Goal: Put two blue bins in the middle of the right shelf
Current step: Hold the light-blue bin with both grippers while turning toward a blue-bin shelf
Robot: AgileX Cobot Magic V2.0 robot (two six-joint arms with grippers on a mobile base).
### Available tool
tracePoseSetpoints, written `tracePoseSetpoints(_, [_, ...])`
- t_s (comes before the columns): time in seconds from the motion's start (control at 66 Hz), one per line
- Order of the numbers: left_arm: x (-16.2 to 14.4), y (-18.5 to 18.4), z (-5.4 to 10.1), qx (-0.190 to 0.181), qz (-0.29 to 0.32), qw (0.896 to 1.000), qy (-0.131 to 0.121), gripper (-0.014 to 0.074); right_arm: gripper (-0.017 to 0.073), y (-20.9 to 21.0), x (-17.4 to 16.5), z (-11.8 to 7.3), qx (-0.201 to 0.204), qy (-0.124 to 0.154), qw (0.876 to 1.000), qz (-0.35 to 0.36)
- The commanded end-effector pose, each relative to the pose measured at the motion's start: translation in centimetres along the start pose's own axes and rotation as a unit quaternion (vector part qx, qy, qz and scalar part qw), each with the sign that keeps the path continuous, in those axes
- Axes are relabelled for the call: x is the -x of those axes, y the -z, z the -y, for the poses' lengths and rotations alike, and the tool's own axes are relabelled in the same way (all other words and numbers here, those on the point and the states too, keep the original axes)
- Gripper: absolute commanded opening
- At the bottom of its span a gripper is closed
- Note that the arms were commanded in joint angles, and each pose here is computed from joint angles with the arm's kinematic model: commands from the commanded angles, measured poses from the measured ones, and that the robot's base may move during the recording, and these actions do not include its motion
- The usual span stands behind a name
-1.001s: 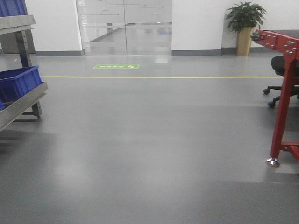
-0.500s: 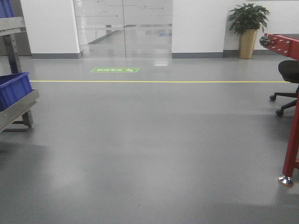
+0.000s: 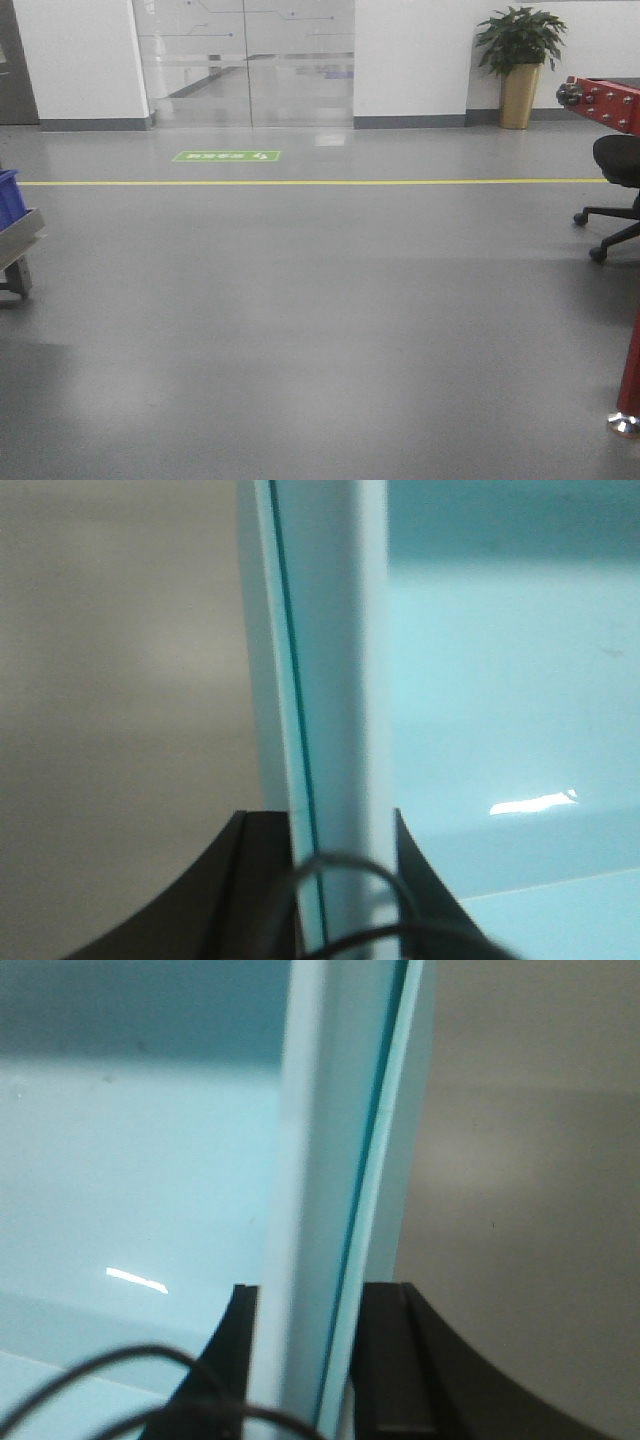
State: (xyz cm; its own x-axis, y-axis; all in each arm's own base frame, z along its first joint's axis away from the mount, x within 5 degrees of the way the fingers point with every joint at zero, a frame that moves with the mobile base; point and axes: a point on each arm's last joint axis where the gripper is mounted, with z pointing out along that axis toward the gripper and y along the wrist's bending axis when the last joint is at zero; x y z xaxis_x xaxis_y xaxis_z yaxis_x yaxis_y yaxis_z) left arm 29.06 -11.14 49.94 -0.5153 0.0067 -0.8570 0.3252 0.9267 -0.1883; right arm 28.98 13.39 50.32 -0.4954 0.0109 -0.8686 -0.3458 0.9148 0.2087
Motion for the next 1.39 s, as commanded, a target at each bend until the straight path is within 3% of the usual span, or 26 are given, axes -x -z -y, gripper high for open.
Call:
tracePoseSetpoints(0.0, [1.24, 1.36, 1.00, -0.039, 0.060, 0.997, 0.012, -0.0111, -0.0154, 1.21, 1.25, -0.50, 0.023, -0.008, 0.998, 0.056])
tracePoseSetpoints(1.38, [1.20, 0.95, 0.92, -0.037, 0.057, 0.998, 0.011, -0.0111, -0.0154, 1.25, 1.50, -0.54, 0.026, -0.009, 0.997, 0.070])
